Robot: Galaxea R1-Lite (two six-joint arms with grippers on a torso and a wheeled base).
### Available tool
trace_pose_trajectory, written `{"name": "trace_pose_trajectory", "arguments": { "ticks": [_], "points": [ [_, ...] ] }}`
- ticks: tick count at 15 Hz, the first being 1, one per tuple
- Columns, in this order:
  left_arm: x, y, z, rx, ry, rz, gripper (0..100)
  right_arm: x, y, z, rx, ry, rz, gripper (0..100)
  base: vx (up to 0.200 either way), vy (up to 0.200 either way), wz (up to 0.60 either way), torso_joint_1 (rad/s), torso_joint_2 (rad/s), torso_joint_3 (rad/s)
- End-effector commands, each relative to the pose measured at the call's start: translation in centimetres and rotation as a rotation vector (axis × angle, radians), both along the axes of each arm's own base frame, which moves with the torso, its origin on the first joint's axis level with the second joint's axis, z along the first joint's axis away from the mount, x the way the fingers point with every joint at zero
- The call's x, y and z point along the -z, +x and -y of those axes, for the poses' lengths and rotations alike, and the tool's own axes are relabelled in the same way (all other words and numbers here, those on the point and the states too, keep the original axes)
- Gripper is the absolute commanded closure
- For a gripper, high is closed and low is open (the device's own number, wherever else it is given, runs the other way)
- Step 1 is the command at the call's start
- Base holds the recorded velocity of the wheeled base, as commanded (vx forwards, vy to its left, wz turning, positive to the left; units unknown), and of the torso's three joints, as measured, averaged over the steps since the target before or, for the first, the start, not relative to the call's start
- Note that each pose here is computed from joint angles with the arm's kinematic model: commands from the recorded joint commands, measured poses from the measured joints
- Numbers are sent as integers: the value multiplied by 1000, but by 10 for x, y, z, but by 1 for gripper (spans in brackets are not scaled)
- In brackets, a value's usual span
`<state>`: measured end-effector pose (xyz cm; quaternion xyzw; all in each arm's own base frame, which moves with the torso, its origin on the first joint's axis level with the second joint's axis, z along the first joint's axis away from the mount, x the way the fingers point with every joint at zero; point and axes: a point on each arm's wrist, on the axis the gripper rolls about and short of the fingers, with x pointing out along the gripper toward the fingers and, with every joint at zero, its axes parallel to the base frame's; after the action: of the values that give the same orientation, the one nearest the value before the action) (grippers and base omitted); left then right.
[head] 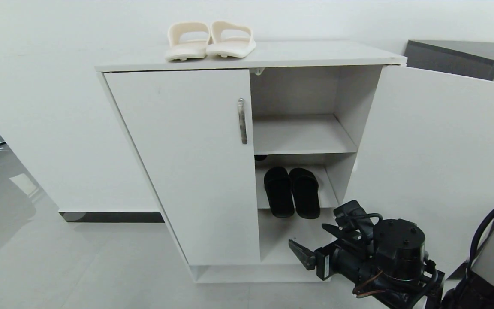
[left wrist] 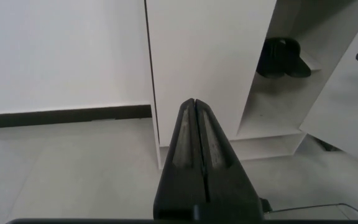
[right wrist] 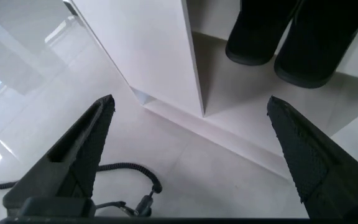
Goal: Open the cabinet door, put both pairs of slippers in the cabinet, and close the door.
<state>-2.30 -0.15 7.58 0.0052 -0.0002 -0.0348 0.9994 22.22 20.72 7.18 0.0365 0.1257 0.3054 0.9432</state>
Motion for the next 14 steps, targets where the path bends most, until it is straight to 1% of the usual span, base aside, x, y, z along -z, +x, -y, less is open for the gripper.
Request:
{"name": "trace_pose_trajectory", "arguments": {
  "ticks": [1, 4, 6, 7, 8, 9, 10, 14],
  "points": [
    [0, 0, 0, 1, 0, -2, 100, 1, 0, 0, 0, -1, -1, 0, 0, 0, 0, 2, 2, 198],
    [0, 0, 0, 1, 5, -1, 100, 0, 3, 4, -3, 13, -2, 0, 0, 0, 0, 4, -1, 149],
    [0, 0, 0, -1, 6, -1, 100, -2, 6, 9, 4, 52, 14, 0, 0, 0, 0, 1, 1, 25],
    [0, 0, 0, 1, 6, -1, 100, 0, 4, 11, -24, 68, 21, 0, 0, 0, 0, 0, 0, 0],
    [0, 0, 0, 1, 6, -1, 100, 0, 4, 11, -24, 68, 21, 0, 0, 0, 0, 0, 0, 0],
    [0, 0, 0, -1, 5, -1, 100, 10, 0, 14, -74, 64, 25, 0, 0, 0, 0, 0, 0, 0],
    [0, 0, 0, -1, 5, -1, 100, 14, 0, 14, -77, 40, 23, 0, 0, 0, 0, 0, 0, 0],
    [0, 0, 0, 1, 3, -1, 100, 17, -2, 15, -84, 26, 17, 0, 0, 200, 0, 7, 2, 4]
  ]
}}
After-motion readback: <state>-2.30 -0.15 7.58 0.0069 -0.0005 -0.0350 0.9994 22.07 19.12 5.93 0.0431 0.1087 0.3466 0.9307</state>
